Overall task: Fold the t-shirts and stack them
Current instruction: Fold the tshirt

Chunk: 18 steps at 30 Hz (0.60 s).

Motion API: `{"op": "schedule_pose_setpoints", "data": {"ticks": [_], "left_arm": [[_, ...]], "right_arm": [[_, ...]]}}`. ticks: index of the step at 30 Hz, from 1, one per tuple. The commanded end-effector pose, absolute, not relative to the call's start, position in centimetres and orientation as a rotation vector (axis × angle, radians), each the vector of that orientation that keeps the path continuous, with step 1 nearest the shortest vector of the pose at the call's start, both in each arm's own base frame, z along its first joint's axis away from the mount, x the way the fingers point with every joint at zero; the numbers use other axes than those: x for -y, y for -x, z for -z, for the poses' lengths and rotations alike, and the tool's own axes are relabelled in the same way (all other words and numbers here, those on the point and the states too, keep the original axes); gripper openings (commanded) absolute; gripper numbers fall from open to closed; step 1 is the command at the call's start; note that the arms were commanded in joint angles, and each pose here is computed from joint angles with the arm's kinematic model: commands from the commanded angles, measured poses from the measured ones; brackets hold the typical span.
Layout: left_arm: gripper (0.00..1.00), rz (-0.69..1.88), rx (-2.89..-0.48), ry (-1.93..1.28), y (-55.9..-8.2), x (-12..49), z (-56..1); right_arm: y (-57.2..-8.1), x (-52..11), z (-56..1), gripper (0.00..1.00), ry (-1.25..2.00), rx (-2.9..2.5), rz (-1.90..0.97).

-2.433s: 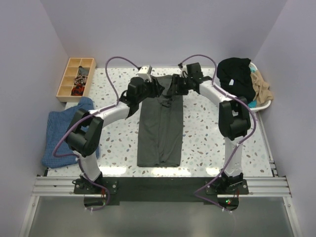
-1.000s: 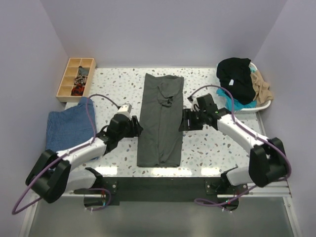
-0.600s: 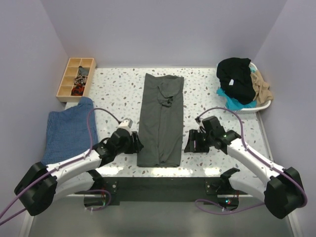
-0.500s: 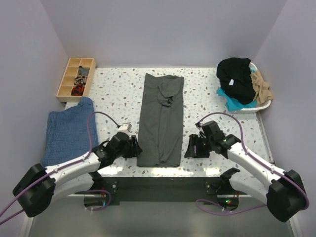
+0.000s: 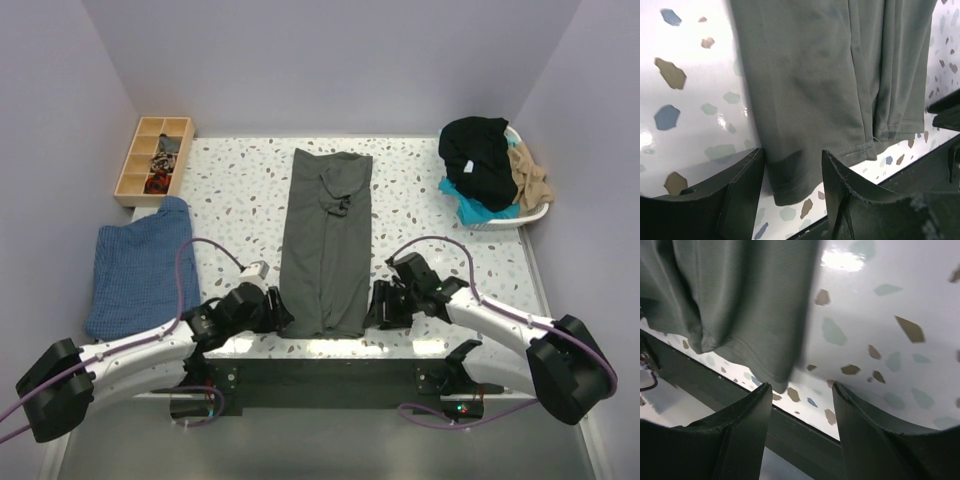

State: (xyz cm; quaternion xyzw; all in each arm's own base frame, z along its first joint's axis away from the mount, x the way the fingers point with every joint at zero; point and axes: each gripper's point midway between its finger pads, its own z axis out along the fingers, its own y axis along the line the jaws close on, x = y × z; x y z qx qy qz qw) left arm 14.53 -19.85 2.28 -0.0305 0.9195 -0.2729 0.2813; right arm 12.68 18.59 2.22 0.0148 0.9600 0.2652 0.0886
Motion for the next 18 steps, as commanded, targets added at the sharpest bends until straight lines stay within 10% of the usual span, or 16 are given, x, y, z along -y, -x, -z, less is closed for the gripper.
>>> {"op": "schedule_pose_setpoints", "data": {"ticks": [1, 12, 18], "left_arm": [[0.54, 0.691, -2.575, 0.103, -11.6, 18.7, 0.3], [0.36, 0.728, -2.563, 0.103, -11.1, 19.6, 0.0], [0.04, 0.704, -2.56, 0.083, -11.3, 19.7, -0.2]], "right_arm": [[-13.5, -20.3, -1.7, 0.56, -0.028, -2.829, -0.821], [-12.4, -23.6, -0.7, 0.43, 0.051, -2.857, -0.837], [-12.2, -24.3, -1.5, 0.02, 0.08, -2.825, -0.829]]}}
